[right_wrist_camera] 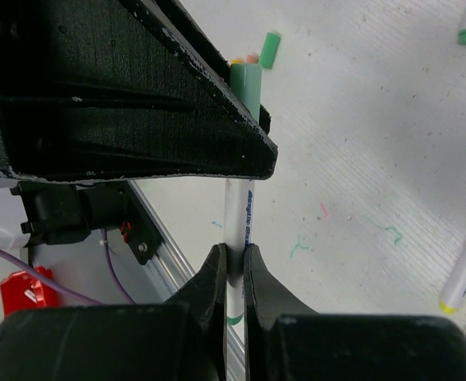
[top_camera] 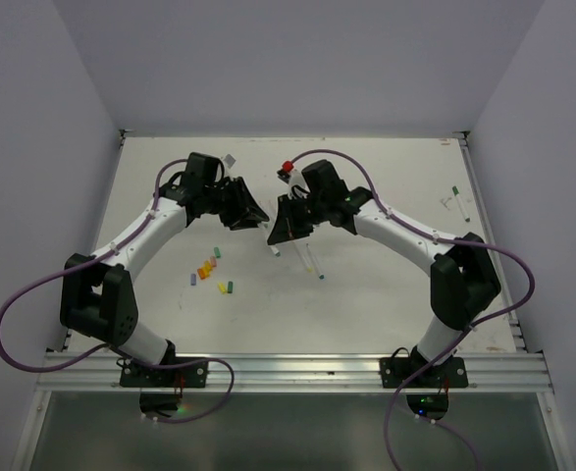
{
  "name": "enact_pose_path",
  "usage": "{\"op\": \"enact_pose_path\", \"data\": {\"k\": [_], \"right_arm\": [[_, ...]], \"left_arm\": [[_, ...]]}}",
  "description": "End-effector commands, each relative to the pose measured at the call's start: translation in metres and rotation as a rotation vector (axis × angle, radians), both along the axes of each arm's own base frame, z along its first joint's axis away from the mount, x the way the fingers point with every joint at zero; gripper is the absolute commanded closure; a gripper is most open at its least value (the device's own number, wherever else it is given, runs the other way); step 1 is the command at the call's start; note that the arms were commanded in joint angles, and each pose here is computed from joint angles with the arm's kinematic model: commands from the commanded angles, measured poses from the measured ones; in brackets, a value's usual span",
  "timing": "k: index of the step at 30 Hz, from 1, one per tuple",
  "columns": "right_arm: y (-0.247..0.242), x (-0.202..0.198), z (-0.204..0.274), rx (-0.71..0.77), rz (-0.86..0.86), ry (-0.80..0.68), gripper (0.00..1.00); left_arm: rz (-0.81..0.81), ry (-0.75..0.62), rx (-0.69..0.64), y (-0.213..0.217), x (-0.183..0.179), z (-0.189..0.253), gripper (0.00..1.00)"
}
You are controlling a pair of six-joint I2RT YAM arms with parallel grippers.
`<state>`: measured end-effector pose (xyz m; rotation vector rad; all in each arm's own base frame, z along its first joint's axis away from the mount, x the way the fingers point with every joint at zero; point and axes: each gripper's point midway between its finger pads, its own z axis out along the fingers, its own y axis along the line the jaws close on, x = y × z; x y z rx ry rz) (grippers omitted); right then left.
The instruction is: Open the pen caps
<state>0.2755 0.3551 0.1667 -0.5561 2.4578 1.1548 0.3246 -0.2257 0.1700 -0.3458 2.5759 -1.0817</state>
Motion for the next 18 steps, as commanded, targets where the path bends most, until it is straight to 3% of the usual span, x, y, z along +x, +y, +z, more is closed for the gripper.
{"op": "enact_pose_path", "data": {"k": [1,5,11,14,15,16,18], "right_arm": [[0.0060,-0.0075,0.0127,0.044,0.026,-0.016,1.00],[0.0067,-0.0097,0.0128,0.044,0.027,-0.015,1.00],[0.0084,-0.0112,0.0131,0.043,0.031,-0.017,1.00],[0.0090,-0.0115,0.0137,0.044,0.033,-0.018,1.00],[0.0093,-0.0111,0.0145,0.046,0.033,-0.020,1.00],[0.0097,-0.0113,0.0141,0.044,0.034,-0.021,0.96],[0.0112,-0.0082,0.0166,0.048,0.030,-0.032,0.74]], "left_arm": [[-0.013,0.003,-0.040,-0.0037,-0.0016,0.0059,0.62],[-0.003,0.003,-0.027,-0.0006,-0.0010,0.0046,0.65],[0.006,0.009,-0.020,0.0033,-0.0003,0.0020,0.78],[0.005,0.009,-0.024,0.0031,0.0001,0.0018,0.89],[0.005,0.009,-0.022,0.0034,0.0000,0.0011,0.98],[0.003,0.009,-0.024,0.0032,-0.0007,0.0017,1.00],[-0.001,0.011,-0.029,0.0027,-0.0019,0.0015,1.00]]}}
